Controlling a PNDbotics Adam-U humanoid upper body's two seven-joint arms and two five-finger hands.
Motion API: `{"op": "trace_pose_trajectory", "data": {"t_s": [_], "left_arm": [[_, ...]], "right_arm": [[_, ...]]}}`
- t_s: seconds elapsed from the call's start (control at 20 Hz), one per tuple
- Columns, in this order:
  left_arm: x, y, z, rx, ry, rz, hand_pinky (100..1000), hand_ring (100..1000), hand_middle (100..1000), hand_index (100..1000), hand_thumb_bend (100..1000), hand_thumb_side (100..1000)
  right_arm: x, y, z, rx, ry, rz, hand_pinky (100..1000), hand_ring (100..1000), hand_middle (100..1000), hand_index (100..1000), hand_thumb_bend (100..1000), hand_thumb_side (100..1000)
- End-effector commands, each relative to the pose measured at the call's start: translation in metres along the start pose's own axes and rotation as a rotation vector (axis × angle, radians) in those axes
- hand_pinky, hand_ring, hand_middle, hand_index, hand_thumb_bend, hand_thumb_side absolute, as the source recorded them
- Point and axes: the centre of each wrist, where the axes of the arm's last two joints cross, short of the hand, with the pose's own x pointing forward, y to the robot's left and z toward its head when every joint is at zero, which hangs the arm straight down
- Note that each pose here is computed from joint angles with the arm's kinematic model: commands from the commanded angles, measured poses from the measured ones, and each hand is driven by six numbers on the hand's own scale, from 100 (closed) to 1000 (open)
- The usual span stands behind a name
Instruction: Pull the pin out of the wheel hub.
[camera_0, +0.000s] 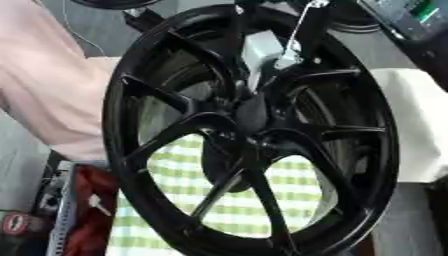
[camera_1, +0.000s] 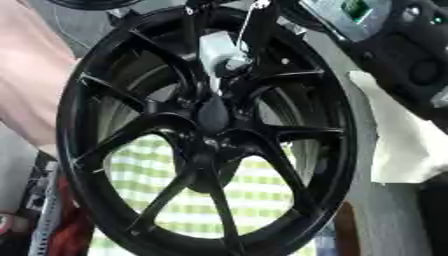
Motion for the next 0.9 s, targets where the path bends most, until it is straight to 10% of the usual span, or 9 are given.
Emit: {"op": "trace_pose_trajectory", "data": {"t_s": [0.05,0.9], "left_arm": [[0.008,0.0,-0.0051,-0.008,-0.036,-0.008,840,648,634,802,105,793],[0.0074,0.0001,-0.0043,-0.009,-0.032,-0.009,841,646,634,802,105,795]], "right_arm": [[-0.004,-0.0077,0.0117,-0.004,0.039,0.029,815,781,615,708,471,100],[-0.0024,-0.007,0.0095,-0.062,0.021,-0.108,786,703,414,538,390,100]]}}
